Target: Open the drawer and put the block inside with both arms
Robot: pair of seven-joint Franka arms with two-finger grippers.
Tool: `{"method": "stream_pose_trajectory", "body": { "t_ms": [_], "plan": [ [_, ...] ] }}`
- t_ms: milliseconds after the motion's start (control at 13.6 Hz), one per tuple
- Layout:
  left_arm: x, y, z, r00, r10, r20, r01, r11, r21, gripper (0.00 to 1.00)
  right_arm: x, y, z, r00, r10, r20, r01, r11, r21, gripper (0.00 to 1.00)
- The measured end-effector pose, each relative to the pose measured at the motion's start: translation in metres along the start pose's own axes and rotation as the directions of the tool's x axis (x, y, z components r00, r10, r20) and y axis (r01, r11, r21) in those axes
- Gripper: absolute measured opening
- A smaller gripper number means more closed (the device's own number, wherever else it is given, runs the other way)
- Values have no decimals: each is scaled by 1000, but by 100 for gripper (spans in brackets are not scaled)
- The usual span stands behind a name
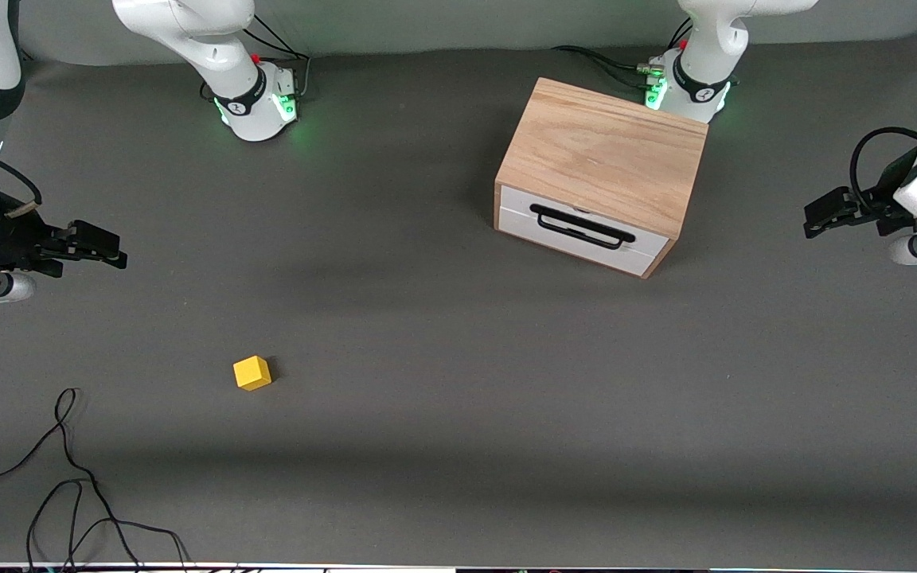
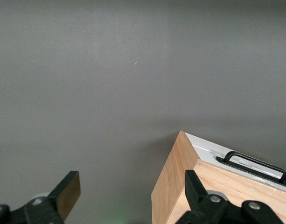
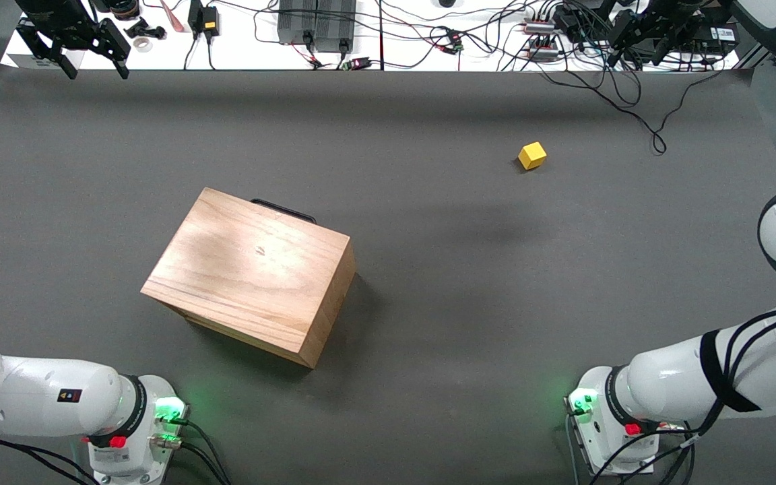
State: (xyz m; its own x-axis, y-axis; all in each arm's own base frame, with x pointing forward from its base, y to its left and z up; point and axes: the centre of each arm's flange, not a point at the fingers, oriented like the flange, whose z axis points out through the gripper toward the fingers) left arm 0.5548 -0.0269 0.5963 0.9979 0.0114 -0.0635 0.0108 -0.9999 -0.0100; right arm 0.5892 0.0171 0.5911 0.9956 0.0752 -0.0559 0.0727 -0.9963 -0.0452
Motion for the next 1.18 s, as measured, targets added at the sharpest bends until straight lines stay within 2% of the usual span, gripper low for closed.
{"method": "stream_pose_trajectory", "body": {
  "t_ms": [514,808,1028,1175],
  "plan": [
    [1,-1,1,1000,-1,19,1,1000,2,100,2,0,-3,1000,0,-13,0,1000,-1,100],
    [2,0,3,999,-20,27,19,1000,2,100,18,-5,18,1000,-10,-8,10,1000,2,100],
    [-2,31,5,983,-178,42,177,984,10,100,40,-8,51,1000,-18,2,18,1000,4,100],
    [-9,74,5,953,-300,39,300,954,21,100,49,-11,67,1000,-23,3,23,1000,5,100]
  ]
}}
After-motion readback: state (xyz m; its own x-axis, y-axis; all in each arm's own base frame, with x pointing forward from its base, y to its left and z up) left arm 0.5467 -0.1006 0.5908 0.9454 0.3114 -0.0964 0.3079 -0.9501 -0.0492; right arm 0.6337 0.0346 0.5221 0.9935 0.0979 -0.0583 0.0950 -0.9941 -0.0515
